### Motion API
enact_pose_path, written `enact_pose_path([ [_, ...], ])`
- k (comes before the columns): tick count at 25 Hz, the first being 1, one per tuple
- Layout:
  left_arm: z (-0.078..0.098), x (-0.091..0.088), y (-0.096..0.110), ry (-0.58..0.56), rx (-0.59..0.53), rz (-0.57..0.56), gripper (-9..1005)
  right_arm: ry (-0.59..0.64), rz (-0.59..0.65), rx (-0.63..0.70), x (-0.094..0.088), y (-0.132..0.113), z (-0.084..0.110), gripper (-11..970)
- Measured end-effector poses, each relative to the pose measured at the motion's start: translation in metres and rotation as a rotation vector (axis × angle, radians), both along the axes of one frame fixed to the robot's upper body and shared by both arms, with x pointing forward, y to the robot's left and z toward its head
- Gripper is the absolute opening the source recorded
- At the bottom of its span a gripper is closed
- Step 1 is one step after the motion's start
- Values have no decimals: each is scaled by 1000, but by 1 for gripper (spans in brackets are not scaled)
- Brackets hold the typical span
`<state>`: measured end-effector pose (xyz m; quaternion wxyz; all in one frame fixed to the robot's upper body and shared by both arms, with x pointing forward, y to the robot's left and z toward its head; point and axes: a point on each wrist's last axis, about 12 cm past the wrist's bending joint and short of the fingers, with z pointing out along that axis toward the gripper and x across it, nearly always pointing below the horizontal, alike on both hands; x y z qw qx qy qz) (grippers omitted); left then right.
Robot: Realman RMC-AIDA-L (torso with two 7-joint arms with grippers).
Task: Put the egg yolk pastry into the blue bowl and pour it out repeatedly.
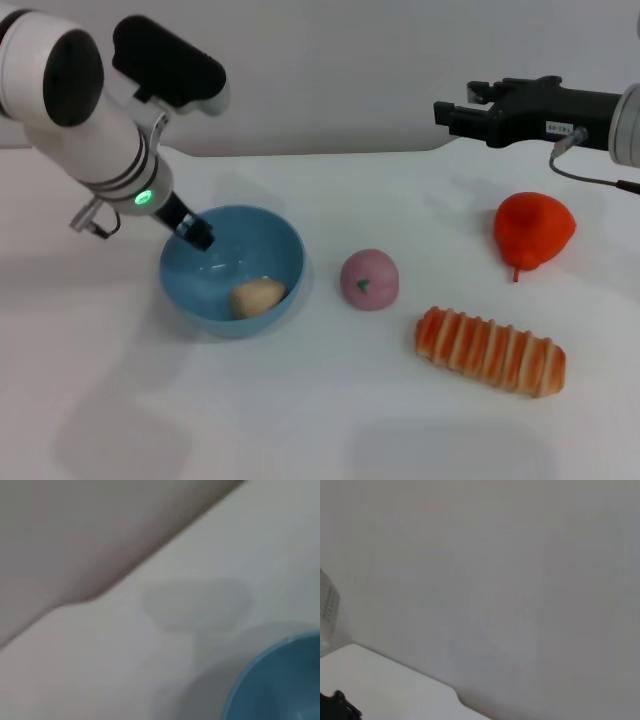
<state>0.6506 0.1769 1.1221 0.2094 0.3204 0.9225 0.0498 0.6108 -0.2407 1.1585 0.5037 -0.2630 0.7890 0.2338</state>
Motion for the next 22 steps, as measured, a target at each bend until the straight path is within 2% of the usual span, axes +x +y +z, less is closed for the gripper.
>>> enact_pose_path([
  [2, 11, 2, -3, -48, -8, 2, 496, -15, -29, -8, 3, -3, -1, 517],
  [5, 17, 4, -4, -107, -27, 9, 496, -76, -89, -54, 8, -12, -2, 517],
  [10, 26, 9, -6, -272, -137, 38, 495, -128, -174, -108, 15, -23, -10, 516],
  [14, 29, 11, -8, -461, -287, 74, 496, -193, -270, -60, 16, -38, -11, 516],
  [16, 28, 10, -9, -492, -317, 76, 496, -239, -303, -31, 15, -46, -13, 516],
  [22, 20, -3, -17, -700, -573, 88, 496, -392, -401, 141, 4, -78, -22, 517],
])
